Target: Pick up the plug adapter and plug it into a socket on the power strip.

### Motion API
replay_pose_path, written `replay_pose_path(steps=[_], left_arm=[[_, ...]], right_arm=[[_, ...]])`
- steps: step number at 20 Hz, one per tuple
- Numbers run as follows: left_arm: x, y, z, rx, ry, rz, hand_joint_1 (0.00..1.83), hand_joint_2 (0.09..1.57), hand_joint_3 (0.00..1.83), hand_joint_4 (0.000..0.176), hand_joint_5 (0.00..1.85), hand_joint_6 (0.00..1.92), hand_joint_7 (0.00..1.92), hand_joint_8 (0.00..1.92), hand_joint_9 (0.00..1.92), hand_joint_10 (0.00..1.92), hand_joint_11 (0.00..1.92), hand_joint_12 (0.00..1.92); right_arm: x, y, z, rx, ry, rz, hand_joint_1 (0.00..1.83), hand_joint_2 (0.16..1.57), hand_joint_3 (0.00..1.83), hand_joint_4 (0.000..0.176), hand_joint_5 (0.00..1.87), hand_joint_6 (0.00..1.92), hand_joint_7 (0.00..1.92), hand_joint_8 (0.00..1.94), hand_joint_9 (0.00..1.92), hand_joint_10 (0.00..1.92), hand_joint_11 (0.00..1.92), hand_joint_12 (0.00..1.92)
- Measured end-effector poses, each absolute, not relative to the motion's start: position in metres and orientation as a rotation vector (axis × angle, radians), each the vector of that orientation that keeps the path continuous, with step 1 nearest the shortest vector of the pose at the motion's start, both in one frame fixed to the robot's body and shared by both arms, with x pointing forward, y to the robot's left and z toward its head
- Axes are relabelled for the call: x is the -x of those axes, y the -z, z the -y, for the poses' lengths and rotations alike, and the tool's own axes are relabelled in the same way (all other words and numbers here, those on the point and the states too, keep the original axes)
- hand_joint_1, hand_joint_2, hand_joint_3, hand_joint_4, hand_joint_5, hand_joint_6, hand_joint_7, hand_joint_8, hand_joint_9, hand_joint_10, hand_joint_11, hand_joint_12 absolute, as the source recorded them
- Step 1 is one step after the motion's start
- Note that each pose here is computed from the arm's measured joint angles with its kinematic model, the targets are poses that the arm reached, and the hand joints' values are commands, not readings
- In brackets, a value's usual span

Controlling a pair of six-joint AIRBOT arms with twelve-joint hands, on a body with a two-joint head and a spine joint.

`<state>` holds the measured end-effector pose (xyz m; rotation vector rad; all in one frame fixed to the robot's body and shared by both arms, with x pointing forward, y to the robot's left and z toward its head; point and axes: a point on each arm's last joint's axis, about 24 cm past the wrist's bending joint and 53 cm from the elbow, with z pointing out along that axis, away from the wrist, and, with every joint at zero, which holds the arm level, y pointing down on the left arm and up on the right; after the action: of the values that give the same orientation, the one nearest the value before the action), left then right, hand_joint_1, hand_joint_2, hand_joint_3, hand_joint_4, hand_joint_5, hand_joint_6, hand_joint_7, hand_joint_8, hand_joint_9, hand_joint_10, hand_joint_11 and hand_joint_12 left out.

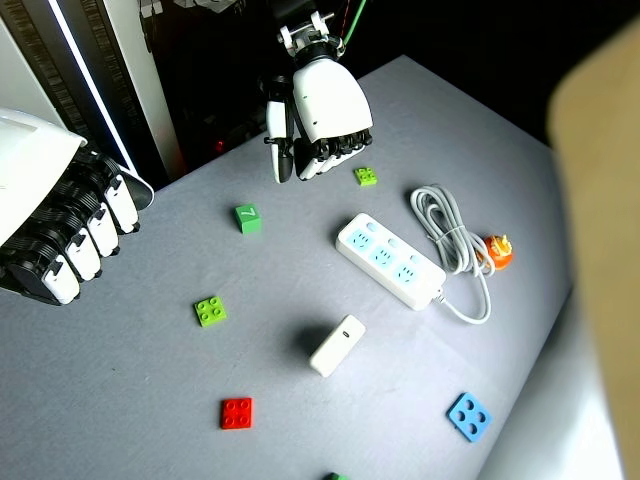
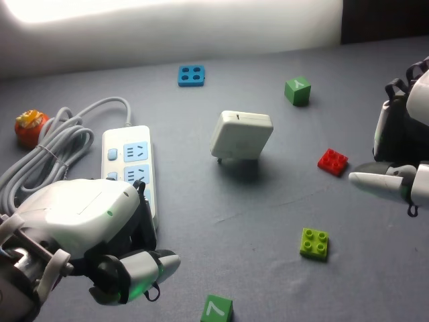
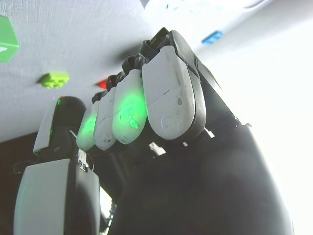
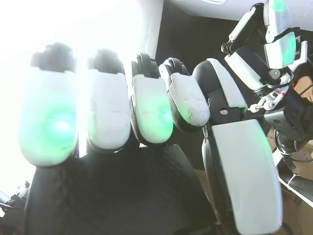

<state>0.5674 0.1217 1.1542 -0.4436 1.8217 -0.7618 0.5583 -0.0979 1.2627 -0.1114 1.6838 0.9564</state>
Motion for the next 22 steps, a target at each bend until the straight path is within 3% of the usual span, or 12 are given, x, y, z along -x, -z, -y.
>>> replay_pose_path(steps=[1,6,9,10,12,14,18,20,22], left_arm=[[-0.567,-1.154,-0.121,0.436,0.759,-1.824,0.0,1.16,0.03,0.0,0.02,0.0,0.02,0.0,0.01,0.0,0.0,0.1],[-0.566,-1.153,-0.117,0.418,0.767,-1.837,0.0,1.17,0.01,0.0,0.0,0.0,0.01,0.0,0.0,0.0,0.01,0.05],[-0.567,-1.146,-0.115,0.392,0.765,-1.87,0.0,1.16,0.0,0.0,0.0,0.0,0.01,0.0,0.01,0.0,0.02,0.06],[-0.568,-1.143,-0.115,0.375,0.754,-1.885,0.0,1.16,0.0,0.0,0.0,0.0,0.01,0.0,0.01,0.0,0.02,0.06],[-0.57,-1.136,-0.116,0.363,0.751,-1.918,0.0,1.16,0.0,0.0,0.0,0.0,0.02,0.01,0.02,0.01,0.02,0.07],[-0.573,-1.13,-0.114,0.307,0.731,-1.954,0.0,1.16,0.0,0.0,0.0,0.0,0.02,0.0,0.02,0.0,0.02,0.07],[-0.577,-1.124,-0.116,0.261,0.696,-1.986,0.0,1.16,0.0,0.0,0.0,0.0,0.01,0.0,0.01,0.0,0.01,0.07],[-0.577,-1.119,-0.12,0.255,0.658,-2.012,0.0,1.17,0.0,0.0,0.0,0.0,0.03,0.01,0.03,0.01,0.02,0.08],[-0.579,-1.116,-0.125,0.263,0.637,-2.022,0.0,1.16,0.0,0.0,0.01,0.0,0.06,0.01,0.06,0.02,0.02,0.09]], right_arm=[[-0.558,-1.263,0.098,0.114,-0.954,-1.683,0.17,1.13,0.02,0.0,0.14,0.01,0.12,0.01,0.09,0.01,0.0,0.2],[-0.559,-1.264,0.099,0.093,-0.965,-1.679,0.21,1.15,0.0,0.0,0.18,0.0,0.17,0.0,0.14,0.0,0.0,0.27],[-0.56,-1.266,0.1,0.081,-0.969,-1.675,0.54,1.13,0.0,0.0,0.18,0.0,0.15,0.0,0.11,0.0,0.0,0.24],[-0.561,-1.266,0.1,0.076,-0.971,-1.673,0.82,1.1,0.0,0.0,0.17,0.0,0.13,0.0,0.08,0.0,0.0,0.17],[-0.567,-1.27,0.099,0.068,-0.984,-1.673,1.07,1.01,0.0,0.0,0.14,0.0,0.08,0.0,0.04,0.0,0.0,0.14],[-0.58,-1.272,0.101,0.036,-1.001,-1.68,1.11,0.99,0.0,0.0,0.11,0.0,0.03,0.0,0.0,0.0,0.0,0.08],[-0.6,-1.264,0.093,0.035,-1.018,-1.723,1.16,0.94,0.0,0.0,0.11,0.0,0.04,0.0,0.0,0.0,0.0,0.15],[-0.624,-1.247,0.092,-0.08,-1.076,-1.808,1.17,0.93,0.0,0.0,0.08,0.0,0.01,0.0,0.0,0.0,0.0,0.18],[-0.641,-1.239,0.094,-0.135,-1.096,-1.844,1.19,0.97,0.0,0.0,0.02,0.0,0.0,0.0,0.0,0.0,0.0,0.01]])
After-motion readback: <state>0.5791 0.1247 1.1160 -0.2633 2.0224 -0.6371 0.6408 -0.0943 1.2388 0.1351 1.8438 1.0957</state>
